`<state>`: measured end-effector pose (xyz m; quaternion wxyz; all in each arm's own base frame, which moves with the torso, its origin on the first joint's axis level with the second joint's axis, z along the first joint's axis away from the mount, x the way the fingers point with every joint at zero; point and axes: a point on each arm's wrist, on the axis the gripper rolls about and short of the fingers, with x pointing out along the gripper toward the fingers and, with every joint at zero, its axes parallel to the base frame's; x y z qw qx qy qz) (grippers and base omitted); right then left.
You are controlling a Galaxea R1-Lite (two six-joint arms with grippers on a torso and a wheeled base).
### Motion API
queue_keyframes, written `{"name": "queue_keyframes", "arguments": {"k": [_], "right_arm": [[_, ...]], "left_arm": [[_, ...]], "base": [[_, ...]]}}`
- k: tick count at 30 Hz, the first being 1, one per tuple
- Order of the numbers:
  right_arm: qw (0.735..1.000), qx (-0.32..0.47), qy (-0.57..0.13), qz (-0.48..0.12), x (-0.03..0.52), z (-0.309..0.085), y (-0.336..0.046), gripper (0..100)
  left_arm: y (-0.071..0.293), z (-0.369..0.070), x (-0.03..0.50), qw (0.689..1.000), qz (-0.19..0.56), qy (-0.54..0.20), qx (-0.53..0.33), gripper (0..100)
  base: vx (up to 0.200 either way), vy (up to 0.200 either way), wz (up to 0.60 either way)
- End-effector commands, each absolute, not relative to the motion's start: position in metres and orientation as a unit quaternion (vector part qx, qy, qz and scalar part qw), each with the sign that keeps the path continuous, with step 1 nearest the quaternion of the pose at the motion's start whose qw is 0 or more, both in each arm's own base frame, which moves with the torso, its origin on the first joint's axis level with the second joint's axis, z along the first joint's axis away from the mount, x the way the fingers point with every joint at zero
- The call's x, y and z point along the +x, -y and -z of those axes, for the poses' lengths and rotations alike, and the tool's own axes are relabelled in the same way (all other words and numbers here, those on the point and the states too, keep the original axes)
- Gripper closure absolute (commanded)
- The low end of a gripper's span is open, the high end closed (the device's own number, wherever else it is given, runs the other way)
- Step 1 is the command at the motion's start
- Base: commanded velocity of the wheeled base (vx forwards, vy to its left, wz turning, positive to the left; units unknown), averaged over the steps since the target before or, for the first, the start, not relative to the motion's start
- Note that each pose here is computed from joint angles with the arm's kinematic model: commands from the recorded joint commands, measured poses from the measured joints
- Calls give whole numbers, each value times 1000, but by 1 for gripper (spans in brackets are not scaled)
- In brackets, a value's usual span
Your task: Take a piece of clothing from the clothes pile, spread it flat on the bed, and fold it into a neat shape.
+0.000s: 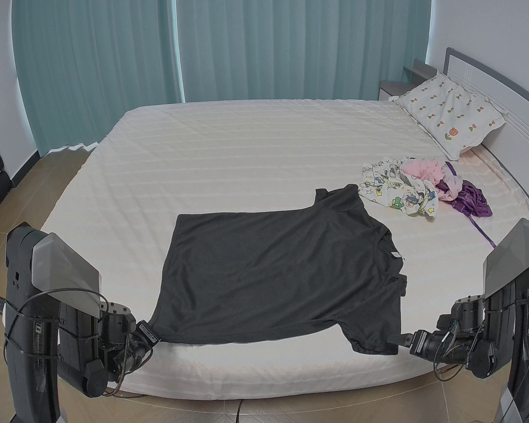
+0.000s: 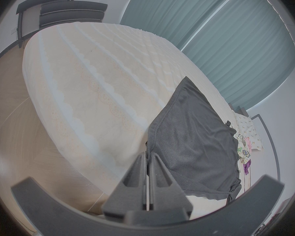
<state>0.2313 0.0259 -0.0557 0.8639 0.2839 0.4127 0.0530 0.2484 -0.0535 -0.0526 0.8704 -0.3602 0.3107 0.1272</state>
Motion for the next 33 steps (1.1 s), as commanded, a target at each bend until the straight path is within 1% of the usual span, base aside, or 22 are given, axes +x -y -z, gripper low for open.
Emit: {"name": "queue_keyframes", "arguments": {"k": [1,12,22,23,31,33], "right_arm": [[854,267,-441,-72,222,62,-39,0],[870,261,-411,-75,242,68,-43,0],[871,262,-408,-79,245,69,-43,0],[871,262,-408,-79,245,69,-43,100],[871,260,-410,-74,242,68,-42,100],[866,262,-422,-63,233,66,-38,100]], "left_arm": [[54,52,249,872,-124,-304,-363,100],[54,52,249,872,-124,-304,-363,100],[54,52,249,872,-124,-304,-362,100],[54,52,249,872,-124,-304,-362,100],[54,51,250,872,-123,-304,-364,100],[54,51,250,872,-123,-304,-364,100]], "base": [[0,0,0],[0,0,0],[0,0,0],[0,0,0],[0,0,0],[0,0,0]]}}
